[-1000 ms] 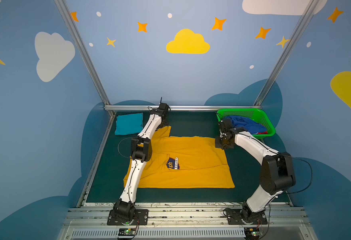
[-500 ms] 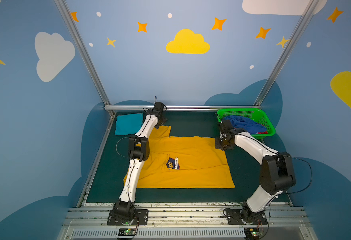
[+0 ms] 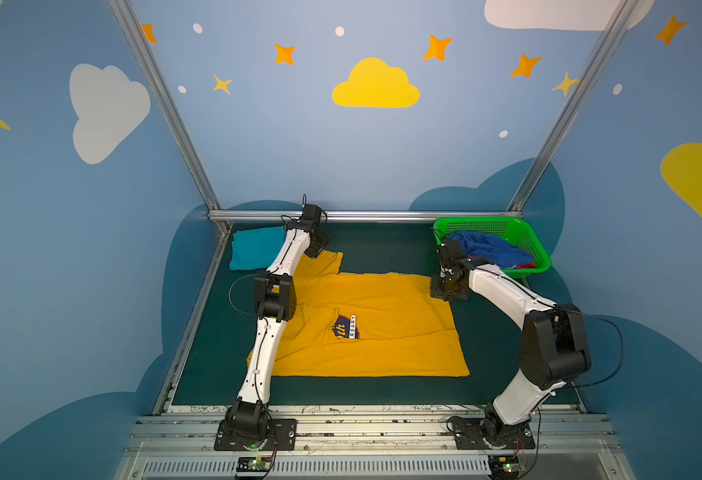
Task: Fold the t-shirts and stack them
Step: 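Pinch the shirt's far corners with both grippers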
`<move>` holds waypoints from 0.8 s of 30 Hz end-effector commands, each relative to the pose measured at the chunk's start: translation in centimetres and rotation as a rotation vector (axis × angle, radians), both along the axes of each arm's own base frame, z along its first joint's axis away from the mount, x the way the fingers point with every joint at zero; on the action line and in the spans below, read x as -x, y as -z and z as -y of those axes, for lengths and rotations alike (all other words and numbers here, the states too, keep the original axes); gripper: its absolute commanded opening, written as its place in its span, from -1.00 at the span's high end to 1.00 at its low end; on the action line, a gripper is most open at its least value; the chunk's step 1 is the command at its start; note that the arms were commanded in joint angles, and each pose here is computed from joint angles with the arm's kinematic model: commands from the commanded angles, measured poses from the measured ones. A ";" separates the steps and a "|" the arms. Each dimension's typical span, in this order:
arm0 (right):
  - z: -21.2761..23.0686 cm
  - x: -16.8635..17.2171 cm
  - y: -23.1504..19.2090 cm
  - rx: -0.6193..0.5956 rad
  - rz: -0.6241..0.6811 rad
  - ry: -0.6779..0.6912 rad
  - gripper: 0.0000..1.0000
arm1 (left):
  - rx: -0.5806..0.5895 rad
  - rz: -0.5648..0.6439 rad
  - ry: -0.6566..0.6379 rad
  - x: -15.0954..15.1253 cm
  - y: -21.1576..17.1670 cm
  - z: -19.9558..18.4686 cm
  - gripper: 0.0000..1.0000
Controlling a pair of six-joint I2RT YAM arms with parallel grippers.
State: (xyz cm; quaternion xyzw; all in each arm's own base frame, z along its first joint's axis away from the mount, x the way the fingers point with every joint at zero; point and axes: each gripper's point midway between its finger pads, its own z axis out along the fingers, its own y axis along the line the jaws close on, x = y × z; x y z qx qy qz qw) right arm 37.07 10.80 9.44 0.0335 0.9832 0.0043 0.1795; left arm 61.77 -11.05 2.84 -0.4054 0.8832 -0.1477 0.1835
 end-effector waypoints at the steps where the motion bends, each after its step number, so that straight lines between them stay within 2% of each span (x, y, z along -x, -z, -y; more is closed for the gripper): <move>1: 0.1 0.4 0.7 0.025 -0.033 0.005 0.93 | -0.056 -0.278 0.027 5.7 6.1 -1.2 0.53; 4: 0.2 0.5 0.6 0.033 -0.030 0.009 0.92 | -0.062 -0.298 0.024 6.1 6.1 -1.9 0.88; 5: 0.3 0.5 0.5 0.037 -0.027 0.011 0.92 | -0.074 -0.311 0.018 6.4 6.0 -2.2 0.93; 9: 0.5 0.5 0.3 0.040 -0.017 0.013 0.91 | -0.128 -0.338 0.016 7.3 5.2 -3.2 0.93; 12: 0.2 0.4 0.5 0.030 -0.022 0.009 0.91 | -0.087 -0.287 0.035 6.6 2.9 -2.9 0.93; 14: 0.0 0.5 0.9 0.027 -0.034 0.007 0.90 | -0.056 -0.201 0.052 5.2 0.3 -2.5 0.70; 17: -0.1 0.8 1.4 0.032 -0.050 0.002 0.91 | 0.016 -0.064 0.061 3.0 -4.0 -2.3 0.14; 19: -0.1 0.9 1.6 0.035 -0.059 -0.002 0.91 | 0.030 -0.001 0.049 2.1 -6.2 -3.1 -0.07; 21: -0.1 0.9 1.7 0.035 -0.060 -0.001 0.91 | 0.013 0.026 0.023 1.7 -7.2 -4.6 -0.16; 24: -0.2 0.8 1.5 0.034 -0.058 -0.003 0.90 | -0.008 0.013 -0.017 1.6 -6.7 -7.1 -0.18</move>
